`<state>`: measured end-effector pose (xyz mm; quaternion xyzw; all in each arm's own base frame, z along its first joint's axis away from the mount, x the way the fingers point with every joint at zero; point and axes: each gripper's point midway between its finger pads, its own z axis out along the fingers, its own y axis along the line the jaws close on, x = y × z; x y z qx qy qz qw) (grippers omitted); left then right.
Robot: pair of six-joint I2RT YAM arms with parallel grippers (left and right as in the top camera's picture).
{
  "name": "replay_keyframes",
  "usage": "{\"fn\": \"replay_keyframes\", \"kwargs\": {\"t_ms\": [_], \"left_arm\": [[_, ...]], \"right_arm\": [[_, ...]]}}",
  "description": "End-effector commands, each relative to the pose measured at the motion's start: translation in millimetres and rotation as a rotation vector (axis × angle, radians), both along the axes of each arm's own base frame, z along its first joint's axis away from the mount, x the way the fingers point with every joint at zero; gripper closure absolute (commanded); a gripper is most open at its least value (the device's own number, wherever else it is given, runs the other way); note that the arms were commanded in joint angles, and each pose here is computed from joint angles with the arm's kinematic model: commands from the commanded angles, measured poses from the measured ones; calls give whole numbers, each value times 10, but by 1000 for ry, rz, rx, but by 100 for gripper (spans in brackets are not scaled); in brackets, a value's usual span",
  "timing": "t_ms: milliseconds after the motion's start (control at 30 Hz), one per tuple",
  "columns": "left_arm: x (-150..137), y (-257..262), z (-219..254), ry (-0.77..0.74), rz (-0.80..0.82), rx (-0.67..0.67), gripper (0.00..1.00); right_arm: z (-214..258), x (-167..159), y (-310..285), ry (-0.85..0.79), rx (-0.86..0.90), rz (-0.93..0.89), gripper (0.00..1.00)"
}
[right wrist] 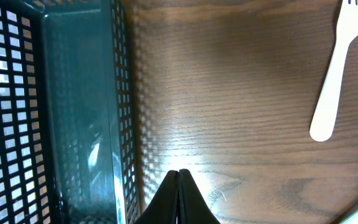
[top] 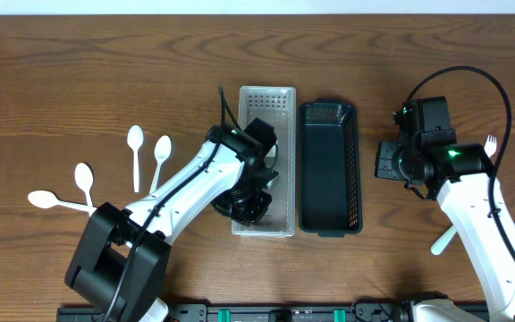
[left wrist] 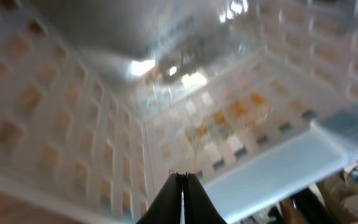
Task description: Pack container
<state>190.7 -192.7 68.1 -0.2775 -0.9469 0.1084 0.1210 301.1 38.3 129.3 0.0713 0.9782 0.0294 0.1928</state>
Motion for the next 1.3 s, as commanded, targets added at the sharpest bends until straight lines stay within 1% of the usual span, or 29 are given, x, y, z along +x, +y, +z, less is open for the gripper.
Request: {"fn": "replay_keyframes", "kwargs": {"t_ms": [0, 100, 167, 233, 333, 400, 500, 633, 733, 867, 1033, 1200, 1267], "left_arm": [[115, -72, 68, -54, 5, -25, 94], [403, -18, 163, -180, 26, 28, 94], [625, 25, 314, -278, 34, 57, 94], [835, 27, 548, -368, 55, 49, 94], [1026, 36, 859, -456, 96, 3, 94], [1104, 124, 993, -494, 131, -7, 94], [1238, 459, 1081, -545, 240, 66, 94], [1404, 889, 1103, -558, 378, 119, 94], [1525, 1239, 1112, -558, 541, 142, 94], [1598, 1566, 1115, -540, 665, 126, 94], [1615, 1819, 1115, -536, 742, 146, 94], [1621, 1853, 1117, -538, 752, 148, 94], [1626, 1853, 1118, -540, 752, 147, 94]], "right_arm": [[89, 54, -16, -28, -13, 2, 99], [85, 47, -44, -24, -12, -11, 99], [82, 43, -80, -21, -13, -22, 99], [73, 34, -151, -14, -24, -43, 99], [34, 26, -223, 4, -28, -63, 99], [-35, 15, -236, 33, -32, -56, 99], [-186, -11, -227, 95, -39, -44, 99], [-409, 8, -155, 164, -15, -15, 99], [-591, 19, -75, 218, 21, 8, 99], [-809, 42, 33, 273, 74, 33, 99], [-928, 62, 278, 300, 198, 102, 99], [-816, 182, 679, 220, 351, 255, 99], [-799, 216, 753, 199, 359, 278, 99]]}}
